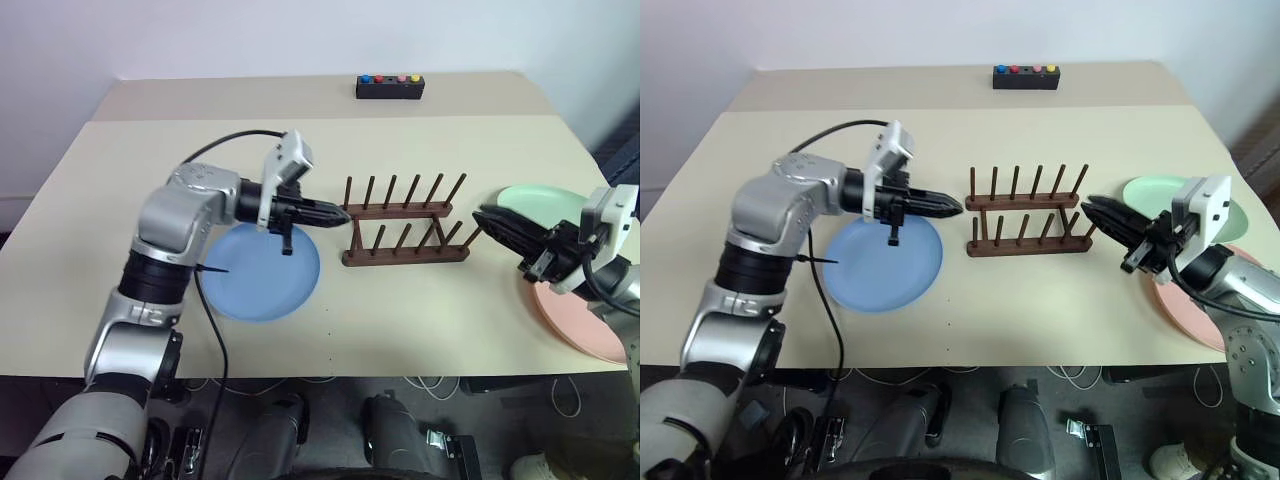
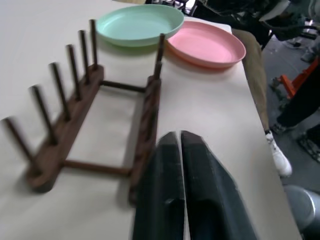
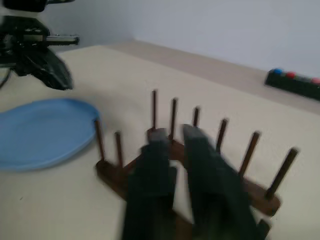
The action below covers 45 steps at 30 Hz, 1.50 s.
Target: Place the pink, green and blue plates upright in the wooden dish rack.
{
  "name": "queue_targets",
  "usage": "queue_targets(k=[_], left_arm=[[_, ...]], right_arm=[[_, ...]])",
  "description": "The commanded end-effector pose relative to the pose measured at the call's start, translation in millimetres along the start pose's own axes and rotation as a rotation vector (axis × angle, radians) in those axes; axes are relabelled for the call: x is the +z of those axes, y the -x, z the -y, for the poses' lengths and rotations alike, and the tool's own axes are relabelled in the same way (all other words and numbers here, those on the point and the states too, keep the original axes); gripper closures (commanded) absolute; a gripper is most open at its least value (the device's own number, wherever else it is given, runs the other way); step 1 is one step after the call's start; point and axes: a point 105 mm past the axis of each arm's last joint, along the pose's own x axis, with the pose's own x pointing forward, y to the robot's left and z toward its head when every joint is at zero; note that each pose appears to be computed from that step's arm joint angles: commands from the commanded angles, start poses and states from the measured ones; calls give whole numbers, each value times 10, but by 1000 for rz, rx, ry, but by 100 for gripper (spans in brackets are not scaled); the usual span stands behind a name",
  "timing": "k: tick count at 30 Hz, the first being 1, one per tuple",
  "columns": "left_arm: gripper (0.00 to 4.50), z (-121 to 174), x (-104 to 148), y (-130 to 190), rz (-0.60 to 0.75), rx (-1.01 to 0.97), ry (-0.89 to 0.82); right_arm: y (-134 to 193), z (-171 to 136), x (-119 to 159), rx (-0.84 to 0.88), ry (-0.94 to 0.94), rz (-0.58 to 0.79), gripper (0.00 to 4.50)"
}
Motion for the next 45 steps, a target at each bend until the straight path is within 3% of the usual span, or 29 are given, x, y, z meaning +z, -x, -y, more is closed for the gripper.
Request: queue_targets(k=[1, 6, 13, 27, 37, 45], left_arm=[[450, 127, -67, -148, -24, -10, 12], [450, 182, -153, -259, -61, 10, 34], [450, 179, -419, -497, -222, 98, -103], [450, 37, -606, -787, -322, 165, -279], [450, -81, -640, -783, -334, 218, -275], [450, -355, -618, -736, -324, 330, -278]], right_arm=[[5, -118, 23, 58, 36, -36, 444], [20, -138, -192, 54, 74, -158, 444], [7, -87, -583, 27, 176, -338, 444], [-62, 102, -997, -62, 198, -480, 444], [-152, 279, -1057, -159, 229, -468, 444], [-302, 381, -1065, -199, 251, -441, 444]])
